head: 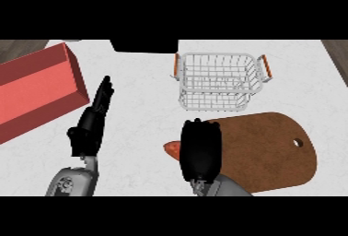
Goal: Pick the sweet potato from the cutting board and place it in the tiered basket
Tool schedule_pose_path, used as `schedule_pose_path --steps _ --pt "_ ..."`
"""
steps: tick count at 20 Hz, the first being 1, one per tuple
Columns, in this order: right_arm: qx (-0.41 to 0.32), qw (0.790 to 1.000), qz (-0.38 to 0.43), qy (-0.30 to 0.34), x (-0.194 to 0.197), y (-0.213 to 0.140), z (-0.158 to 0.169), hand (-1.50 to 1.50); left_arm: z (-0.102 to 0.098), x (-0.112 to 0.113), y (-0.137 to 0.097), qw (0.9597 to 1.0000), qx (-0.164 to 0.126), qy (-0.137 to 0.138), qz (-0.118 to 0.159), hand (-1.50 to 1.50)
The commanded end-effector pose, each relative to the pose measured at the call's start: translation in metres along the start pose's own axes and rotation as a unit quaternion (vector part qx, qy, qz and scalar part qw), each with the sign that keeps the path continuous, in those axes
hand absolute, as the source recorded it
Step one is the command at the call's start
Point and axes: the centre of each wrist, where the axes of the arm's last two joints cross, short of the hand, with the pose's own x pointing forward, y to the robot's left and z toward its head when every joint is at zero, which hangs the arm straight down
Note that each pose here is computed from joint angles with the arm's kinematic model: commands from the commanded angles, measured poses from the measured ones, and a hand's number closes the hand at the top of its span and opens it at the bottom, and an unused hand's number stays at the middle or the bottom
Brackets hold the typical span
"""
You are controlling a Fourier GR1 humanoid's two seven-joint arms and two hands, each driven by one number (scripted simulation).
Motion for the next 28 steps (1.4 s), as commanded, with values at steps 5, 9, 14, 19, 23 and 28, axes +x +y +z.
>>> schedule_pose_path --steps 5,9,14,19,23,28 --pt "-0.088 0.992 -0.033 0.083 0.01 -0.091 0.02 1.5 0.003 0.001 0.001 1.0 0.001 0.002 0.001 0.0" --pt "-0.095 0.99 -0.046 0.088 0.004 -0.115 0.02 1.5 0.005 -0.006 0.007 0.9998 0.009 0.016 -0.006 0.0" --pt "-0.106 0.984 -0.114 0.084 -0.003 -0.162 -0.001 1.5 -0.008 -0.003 0.007 0.9999 0.015 0.007 -0.003 0.0" --pt "-0.092 0.972 -0.197 0.087 -0.005 -0.188 -0.009 1.5 0.001 0.001 0.0 1.0 0.0 0.003 0.005 0.0" --pt "-0.101 0.974 -0.177 0.094 0.006 -0.194 -0.029 1.5 0.007 -0.006 -0.001 1.0 0.002 0.008 0.003 0.0" --pt "-0.114 0.975 -0.145 0.124 0.011 -0.201 -0.056 1.5 0.018 -0.013 0.004 0.9999 0.012 0.005 -0.006 0.0"
